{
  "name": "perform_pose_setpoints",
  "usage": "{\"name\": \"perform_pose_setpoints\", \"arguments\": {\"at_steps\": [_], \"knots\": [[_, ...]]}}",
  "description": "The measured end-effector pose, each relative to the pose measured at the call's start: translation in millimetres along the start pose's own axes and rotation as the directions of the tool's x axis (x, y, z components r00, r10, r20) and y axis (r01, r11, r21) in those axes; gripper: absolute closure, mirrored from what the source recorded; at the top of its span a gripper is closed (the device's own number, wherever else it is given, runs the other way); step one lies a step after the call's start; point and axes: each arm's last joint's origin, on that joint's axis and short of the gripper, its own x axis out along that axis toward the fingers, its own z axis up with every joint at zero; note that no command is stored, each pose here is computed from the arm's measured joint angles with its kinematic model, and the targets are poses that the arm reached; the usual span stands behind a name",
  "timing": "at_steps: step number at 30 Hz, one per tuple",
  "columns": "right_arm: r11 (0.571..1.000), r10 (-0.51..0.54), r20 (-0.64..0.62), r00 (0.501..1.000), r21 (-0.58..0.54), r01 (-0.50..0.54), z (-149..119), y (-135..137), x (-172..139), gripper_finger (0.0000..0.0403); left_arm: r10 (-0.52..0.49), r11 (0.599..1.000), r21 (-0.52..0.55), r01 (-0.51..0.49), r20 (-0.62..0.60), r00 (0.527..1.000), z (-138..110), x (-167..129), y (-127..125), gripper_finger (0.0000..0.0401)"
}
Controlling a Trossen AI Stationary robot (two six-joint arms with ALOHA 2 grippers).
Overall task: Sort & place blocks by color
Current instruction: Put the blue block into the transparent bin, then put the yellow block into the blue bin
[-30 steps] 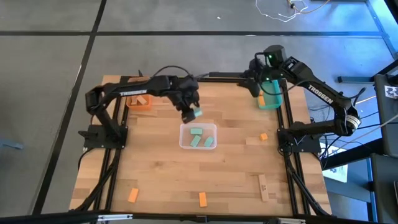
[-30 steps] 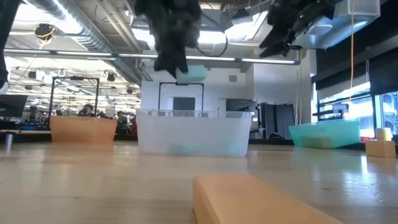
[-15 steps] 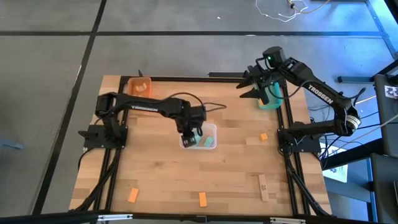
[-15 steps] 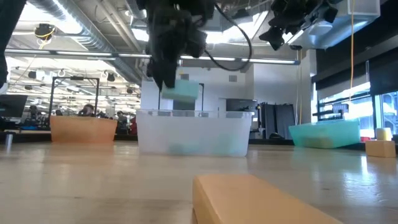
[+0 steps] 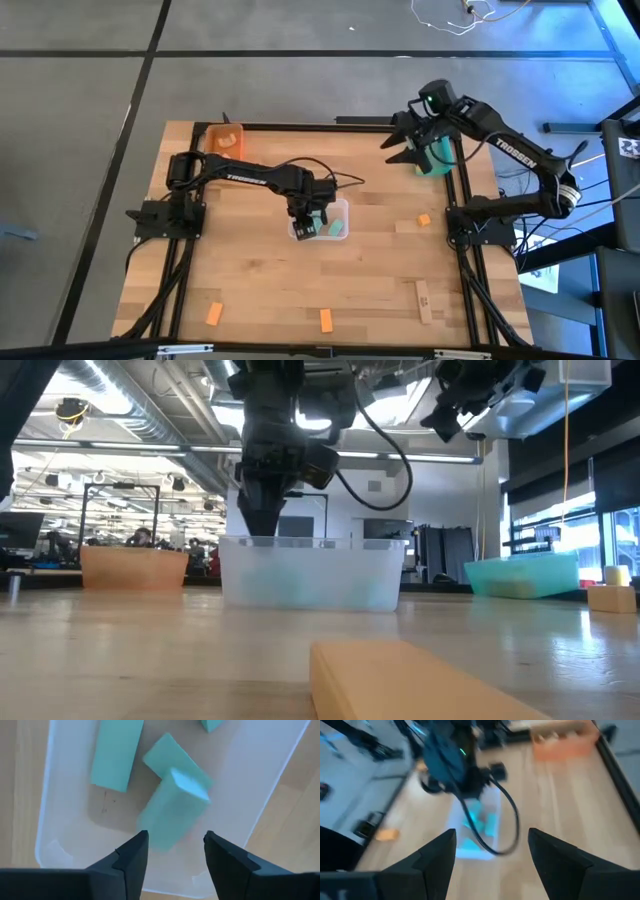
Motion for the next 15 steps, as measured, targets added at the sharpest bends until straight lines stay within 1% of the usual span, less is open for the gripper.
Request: {"name": "perform_pose_setpoints", "arguments": {"at_steps": [2, 5, 6, 8, 9, 11, 13, 15], "knots": [[0.996, -0.085, -0.065, 0.994, -0.003, 0.085, -1, 6, 0, 0.0155, 0.028, 1.0, 0.001, -0.028, 0.012, 1.0, 1, 0, 1, 0.0218], [0.966, -0.247, -0.183, 0.952, 0.033, 0.257, -4, 19, -3, 0.0155, 0.08, 0.997, 0.001, -0.08, 0.05, 0.996, 0, -8, 2, 0.0216], [0.949, -0.286, -0.215, 0.934, 0.071, 0.307, -6, 24, -5, 0.0155, 0.095, 0.995, 0.0, -0.095, 0.07, 0.993, 0, -13, 2, 0.0216], [0.901, -0.333, -0.261, 0.906, 0.195, 0.388, -9, 35, -10, 0.0155, 0.126, 0.992, -0.005, -0.126, 0.101, 0.987, -1, -22, 3, 0.0215], [0.863, -0.347, -0.282, 0.895, 0.277, 0.422, -11, 40, -13, 0.0155, 0.137, 0.99, -0.007, -0.138, 0.118, 0.983, -2, -27, 3, 0.0215], [0.768, -0.366, -0.331, 0.869, 0.42, 0.484, -15, 48, -17, 0.0155, 0.152, 0.988, -0.014, -0.151, 0.155, 0.976, -4, -38, 4, 0.0215], [0.663, -0.384, -0.399, 0.833, 0.508, 0.55, -21, 57, -20, 0.0155, 0.161, 0.987, -0.023, -0.16, 0.184, 0.97, -5, -48, 6, 0.0214], [0.546, -0.384, -0.492, 0.782, 0.562, 0.622, -28, 63, -22, 0.0155, 0.161, 0.987, -0.034, -0.157, 0.202, 0.966, -6, -56, 9, 0.0214]]}}
